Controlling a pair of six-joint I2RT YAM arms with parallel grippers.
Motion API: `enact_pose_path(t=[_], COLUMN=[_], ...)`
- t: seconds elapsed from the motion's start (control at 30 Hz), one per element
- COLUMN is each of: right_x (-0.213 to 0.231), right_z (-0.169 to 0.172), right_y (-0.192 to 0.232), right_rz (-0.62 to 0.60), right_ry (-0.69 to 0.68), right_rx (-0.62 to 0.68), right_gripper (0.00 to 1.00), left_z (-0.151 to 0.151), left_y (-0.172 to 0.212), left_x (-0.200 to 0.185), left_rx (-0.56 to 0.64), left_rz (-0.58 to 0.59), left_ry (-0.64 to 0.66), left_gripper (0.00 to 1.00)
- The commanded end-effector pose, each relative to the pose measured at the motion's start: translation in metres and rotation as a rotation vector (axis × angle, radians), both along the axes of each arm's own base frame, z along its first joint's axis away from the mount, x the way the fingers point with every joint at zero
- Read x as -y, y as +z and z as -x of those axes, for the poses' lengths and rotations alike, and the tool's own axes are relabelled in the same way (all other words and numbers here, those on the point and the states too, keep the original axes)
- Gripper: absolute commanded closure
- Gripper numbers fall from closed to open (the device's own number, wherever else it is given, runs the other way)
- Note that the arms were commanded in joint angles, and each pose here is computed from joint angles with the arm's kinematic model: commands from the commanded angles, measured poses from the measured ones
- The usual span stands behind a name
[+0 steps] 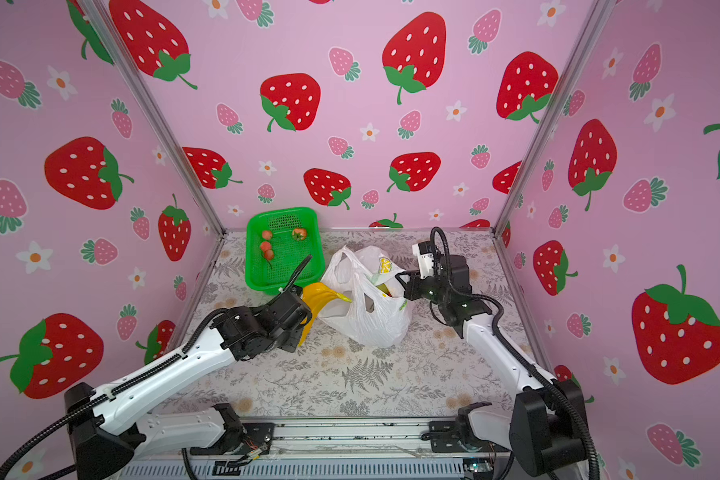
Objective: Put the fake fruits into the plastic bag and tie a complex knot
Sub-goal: 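Lower the bananas into the bag's mouth with the left gripper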
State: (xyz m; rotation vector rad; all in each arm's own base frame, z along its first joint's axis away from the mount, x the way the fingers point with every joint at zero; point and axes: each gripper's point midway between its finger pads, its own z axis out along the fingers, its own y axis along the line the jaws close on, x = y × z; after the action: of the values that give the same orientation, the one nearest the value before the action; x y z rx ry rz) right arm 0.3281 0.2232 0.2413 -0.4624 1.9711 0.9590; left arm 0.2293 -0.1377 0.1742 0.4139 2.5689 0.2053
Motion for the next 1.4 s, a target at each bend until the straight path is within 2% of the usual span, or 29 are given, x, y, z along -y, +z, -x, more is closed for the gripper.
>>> enact_pose_path(t=[0.0, 0.3, 0.5, 0.73, 1.0, 1.37], right_x=[-0.013, -0.023, -0.032, -0.053, -0.069, -0.068], right_z=[0.011, 0.025, 0.033, 0.042, 0.044, 0.024], right_y=[0.033, 0.042, 0.041, 0.032, 0.025, 0.009], right_rz=[-0.064, -0.067, -0.069, -0.059, -0.053, -0.02], right_ry=[0.057, 0.106, 0.163, 0.213, 0.245, 0.169], right_rx=[0.073, 0.14, 0.156, 0.14, 0.113, 0.02], right_gripper=[0.97, 0.97, 0.97, 0.97, 0.96, 0.97], left_z=[-0.008, -0.023, -0.034, -0.046, -0.048, -0.04], left_y=[0.008, -0.003, -0.006, 0.006, 0.002, 0.012], left_x=[-0.009, -0.031, -0.023, -0.016, 0.007, 0.076], left_rx=[0.016, 0.002, -0.023, -0.012, -0.074, -0.114], left_rz=[-0.05, -0.055, -0.08, -0.199, -0.303, -0.162], left_ry=[0.06, 0.192, 0.18, 0.16, 0.073, -0.181], left_gripper=[1.0, 1.0, 1.0, 1.0, 1.0, 1.0])
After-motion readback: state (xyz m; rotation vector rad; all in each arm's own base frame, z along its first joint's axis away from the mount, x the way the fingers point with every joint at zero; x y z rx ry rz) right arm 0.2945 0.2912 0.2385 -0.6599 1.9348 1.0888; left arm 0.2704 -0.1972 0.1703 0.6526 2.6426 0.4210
